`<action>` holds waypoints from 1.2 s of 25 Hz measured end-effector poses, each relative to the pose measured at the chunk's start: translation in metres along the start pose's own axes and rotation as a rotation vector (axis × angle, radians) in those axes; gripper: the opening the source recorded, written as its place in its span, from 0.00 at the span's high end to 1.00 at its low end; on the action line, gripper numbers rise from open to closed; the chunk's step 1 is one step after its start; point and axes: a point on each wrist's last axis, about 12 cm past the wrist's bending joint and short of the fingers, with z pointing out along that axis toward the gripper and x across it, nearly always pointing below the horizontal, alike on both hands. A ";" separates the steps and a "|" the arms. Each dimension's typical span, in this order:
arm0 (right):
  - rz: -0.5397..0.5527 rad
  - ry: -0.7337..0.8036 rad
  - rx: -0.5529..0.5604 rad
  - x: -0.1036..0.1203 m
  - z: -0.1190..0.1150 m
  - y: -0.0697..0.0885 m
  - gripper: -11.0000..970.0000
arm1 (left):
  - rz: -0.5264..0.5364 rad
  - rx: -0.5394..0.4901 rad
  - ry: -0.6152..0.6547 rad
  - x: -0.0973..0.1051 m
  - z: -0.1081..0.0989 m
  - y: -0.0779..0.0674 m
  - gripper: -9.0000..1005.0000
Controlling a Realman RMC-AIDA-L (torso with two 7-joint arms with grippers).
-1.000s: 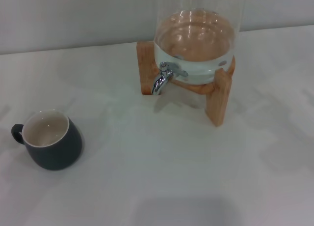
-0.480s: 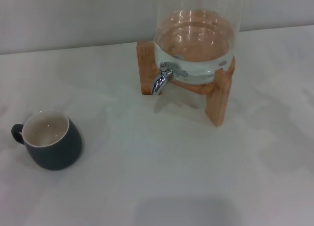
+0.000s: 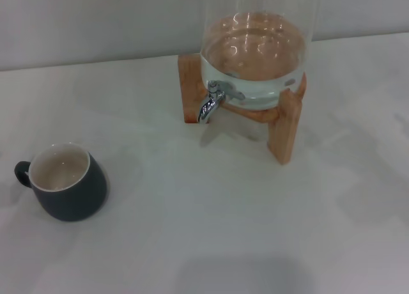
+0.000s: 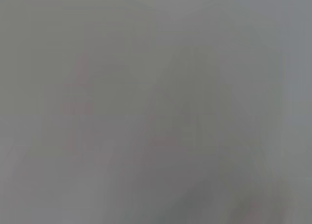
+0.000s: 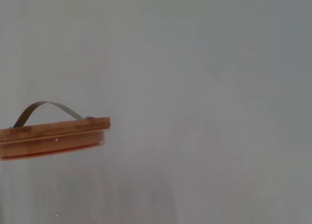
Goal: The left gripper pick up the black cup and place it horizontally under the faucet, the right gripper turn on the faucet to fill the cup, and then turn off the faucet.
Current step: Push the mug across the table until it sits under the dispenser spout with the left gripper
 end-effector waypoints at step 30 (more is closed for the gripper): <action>-0.004 -0.013 0.018 -0.005 0.005 -0.006 0.35 | 0.097 -0.199 0.081 0.061 -0.034 -0.005 0.12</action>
